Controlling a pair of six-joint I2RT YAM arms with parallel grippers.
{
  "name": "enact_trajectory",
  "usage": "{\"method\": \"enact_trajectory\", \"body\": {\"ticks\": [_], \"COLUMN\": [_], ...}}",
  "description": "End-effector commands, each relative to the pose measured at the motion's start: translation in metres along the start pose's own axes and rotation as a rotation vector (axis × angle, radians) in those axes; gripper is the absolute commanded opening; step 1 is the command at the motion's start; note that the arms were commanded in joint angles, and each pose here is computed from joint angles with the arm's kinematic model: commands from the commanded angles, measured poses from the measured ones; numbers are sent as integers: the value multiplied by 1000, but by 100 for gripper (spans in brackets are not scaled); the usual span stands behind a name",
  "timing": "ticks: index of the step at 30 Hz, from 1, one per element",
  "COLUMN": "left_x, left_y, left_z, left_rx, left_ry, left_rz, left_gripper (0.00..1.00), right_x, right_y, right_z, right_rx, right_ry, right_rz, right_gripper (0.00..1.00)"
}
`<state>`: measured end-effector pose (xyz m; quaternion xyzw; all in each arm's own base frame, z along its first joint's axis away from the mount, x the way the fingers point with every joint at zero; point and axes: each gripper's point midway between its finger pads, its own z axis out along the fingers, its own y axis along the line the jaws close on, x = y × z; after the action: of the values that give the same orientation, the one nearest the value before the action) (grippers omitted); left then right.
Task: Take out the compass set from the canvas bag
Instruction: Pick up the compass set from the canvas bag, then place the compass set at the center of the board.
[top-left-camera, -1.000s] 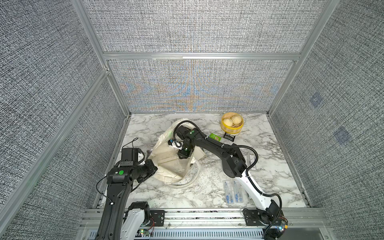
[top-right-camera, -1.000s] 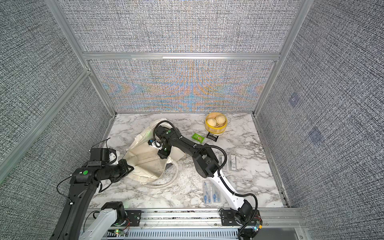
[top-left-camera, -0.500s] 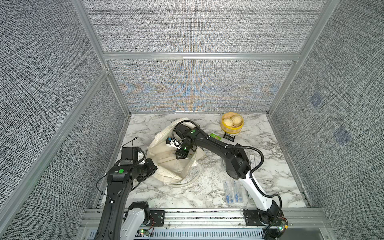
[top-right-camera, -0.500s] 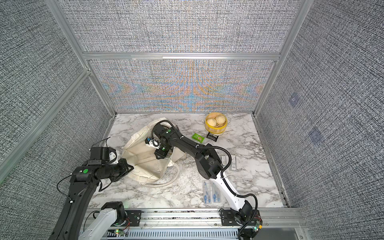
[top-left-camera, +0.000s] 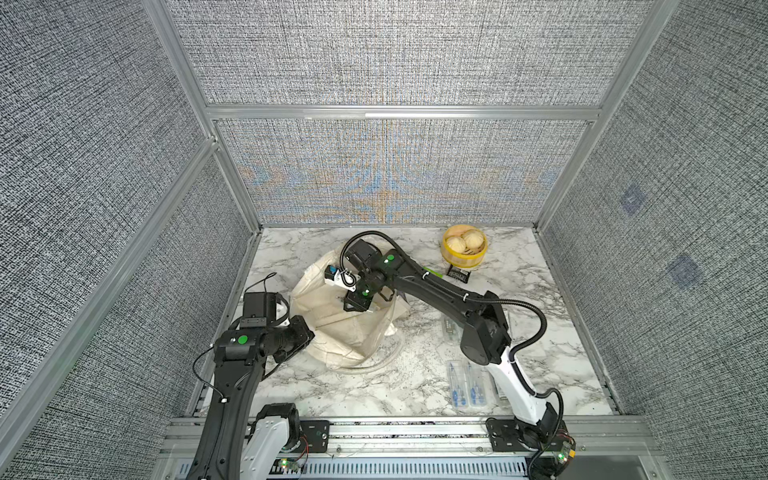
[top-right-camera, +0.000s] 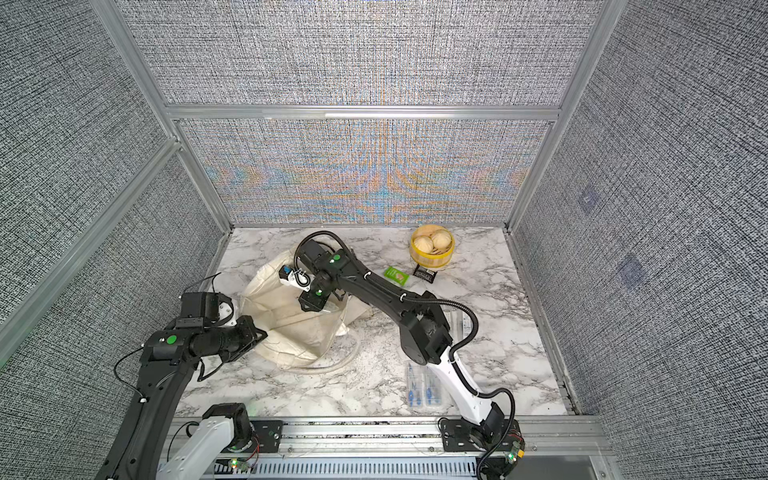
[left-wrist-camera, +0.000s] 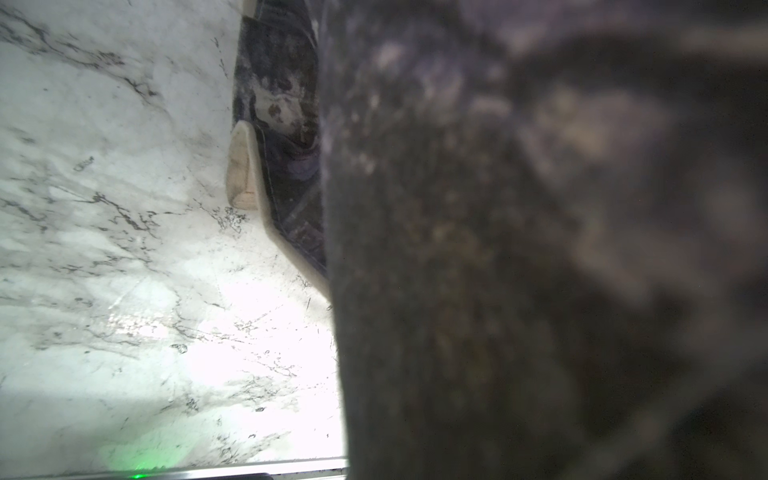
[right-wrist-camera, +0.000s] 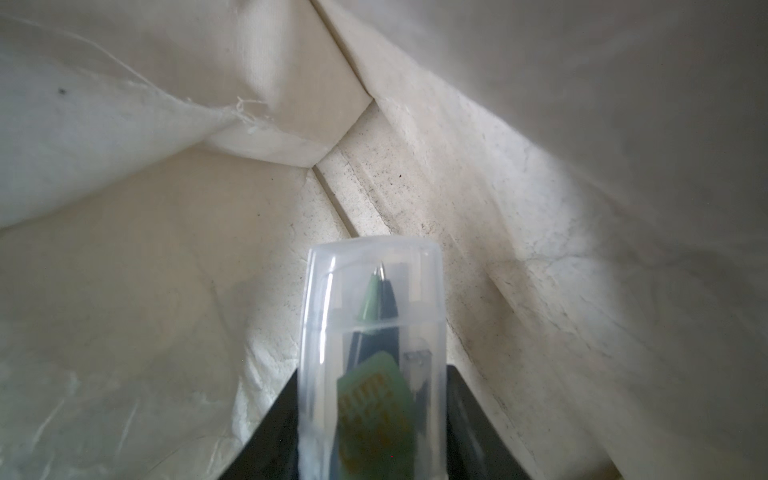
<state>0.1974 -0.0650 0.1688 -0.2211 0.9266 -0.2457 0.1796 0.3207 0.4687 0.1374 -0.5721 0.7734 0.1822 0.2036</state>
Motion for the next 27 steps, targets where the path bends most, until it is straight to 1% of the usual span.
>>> {"method": "enact_trajectory", "body": {"ticks": [1, 9, 14, 16, 20, 22, 23, 25, 27], "left_x": [-7, -19, -27, -30, -36, -39, -40, -44, -48], "left_y": [1, -8, -14, -16, -18, -19, -20, -23, -26], "left_z": [-2, -8, -9, -10, -10, -9, -8, -8, -8], "left_rx": [-16, -6, 13, 18, 15, 19, 21, 29, 41], "left_ry": [-30, -65, -91, -98, -113, -120, -121, -128, -137], "left_rz": [12, 23, 17, 18, 32, 39, 44, 58, 77], "left_gripper": [0, 0, 0, 0, 0, 0, 0, 0, 0], "right_x": [-6, -35, -41, -42, -41, -35, -28, -5, 29], "right_y": [11, 55, 82, 98, 129, 134, 131, 120, 110], "right_z": [-15, -77, -114, -134, -190, -217, -228, -243, -247], "right_rx": [9, -60, -122, -147, -156, -125, -87, 3, 89], "right_ry": [-3, -99, -137, -148, -212, -232, -233, -212, -174], "right_rz": [-6, -53, -65, -76, -97, -79, -50, 39, 171], "right_gripper": [40, 41, 41, 41, 41, 41, 41, 41, 41]}}
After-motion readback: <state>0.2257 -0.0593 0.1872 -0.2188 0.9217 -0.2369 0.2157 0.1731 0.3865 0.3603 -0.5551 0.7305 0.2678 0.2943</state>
